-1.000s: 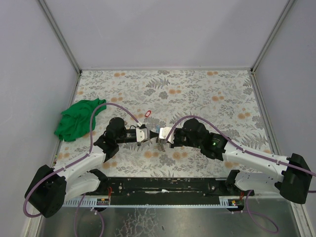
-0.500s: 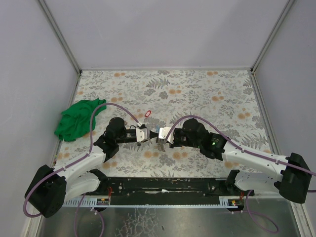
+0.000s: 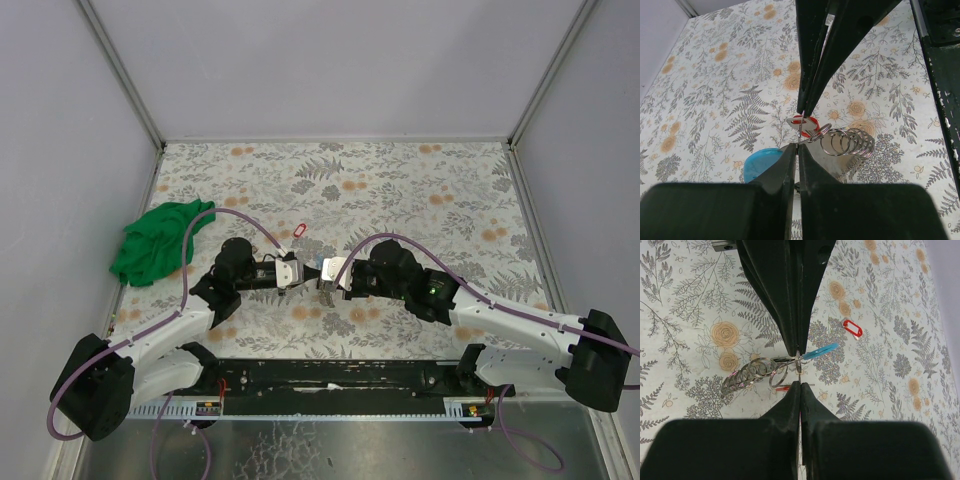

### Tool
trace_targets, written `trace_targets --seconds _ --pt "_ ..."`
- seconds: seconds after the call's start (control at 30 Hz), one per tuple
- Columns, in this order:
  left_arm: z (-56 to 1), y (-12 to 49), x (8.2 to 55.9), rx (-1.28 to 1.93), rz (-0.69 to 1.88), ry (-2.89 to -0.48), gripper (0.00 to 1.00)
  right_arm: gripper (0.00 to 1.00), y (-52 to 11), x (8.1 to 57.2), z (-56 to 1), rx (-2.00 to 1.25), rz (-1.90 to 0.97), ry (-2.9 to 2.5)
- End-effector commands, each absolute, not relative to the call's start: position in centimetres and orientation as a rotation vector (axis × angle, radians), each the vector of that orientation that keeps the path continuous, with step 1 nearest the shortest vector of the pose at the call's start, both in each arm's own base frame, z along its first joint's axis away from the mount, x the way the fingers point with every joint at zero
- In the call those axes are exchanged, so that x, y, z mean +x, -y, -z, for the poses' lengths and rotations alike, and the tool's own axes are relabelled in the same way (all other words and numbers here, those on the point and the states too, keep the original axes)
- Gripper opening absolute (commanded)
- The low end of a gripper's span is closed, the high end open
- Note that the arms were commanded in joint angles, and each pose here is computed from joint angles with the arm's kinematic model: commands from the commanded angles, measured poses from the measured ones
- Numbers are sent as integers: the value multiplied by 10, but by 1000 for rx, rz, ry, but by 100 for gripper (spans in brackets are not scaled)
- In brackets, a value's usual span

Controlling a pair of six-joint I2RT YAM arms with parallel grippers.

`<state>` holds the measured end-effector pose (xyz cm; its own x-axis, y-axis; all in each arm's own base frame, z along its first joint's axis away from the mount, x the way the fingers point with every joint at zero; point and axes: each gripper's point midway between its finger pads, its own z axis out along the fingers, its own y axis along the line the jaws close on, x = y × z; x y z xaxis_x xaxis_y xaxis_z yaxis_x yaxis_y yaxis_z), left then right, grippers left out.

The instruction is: Put the keys on the keyring

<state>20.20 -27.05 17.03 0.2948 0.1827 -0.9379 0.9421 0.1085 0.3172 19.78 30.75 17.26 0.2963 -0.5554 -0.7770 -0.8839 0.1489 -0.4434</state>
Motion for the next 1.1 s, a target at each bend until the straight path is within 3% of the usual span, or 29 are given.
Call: trace_targets --seconds 0.0,1.07 --pt "-197 277 201 1347 788 -1038 0 0 -324 199 -203 -1472 -440 -1303" --pt "-196 276 203 1343 774 -1054 0 0 -318 201 -205 -1463 -416 -1326"
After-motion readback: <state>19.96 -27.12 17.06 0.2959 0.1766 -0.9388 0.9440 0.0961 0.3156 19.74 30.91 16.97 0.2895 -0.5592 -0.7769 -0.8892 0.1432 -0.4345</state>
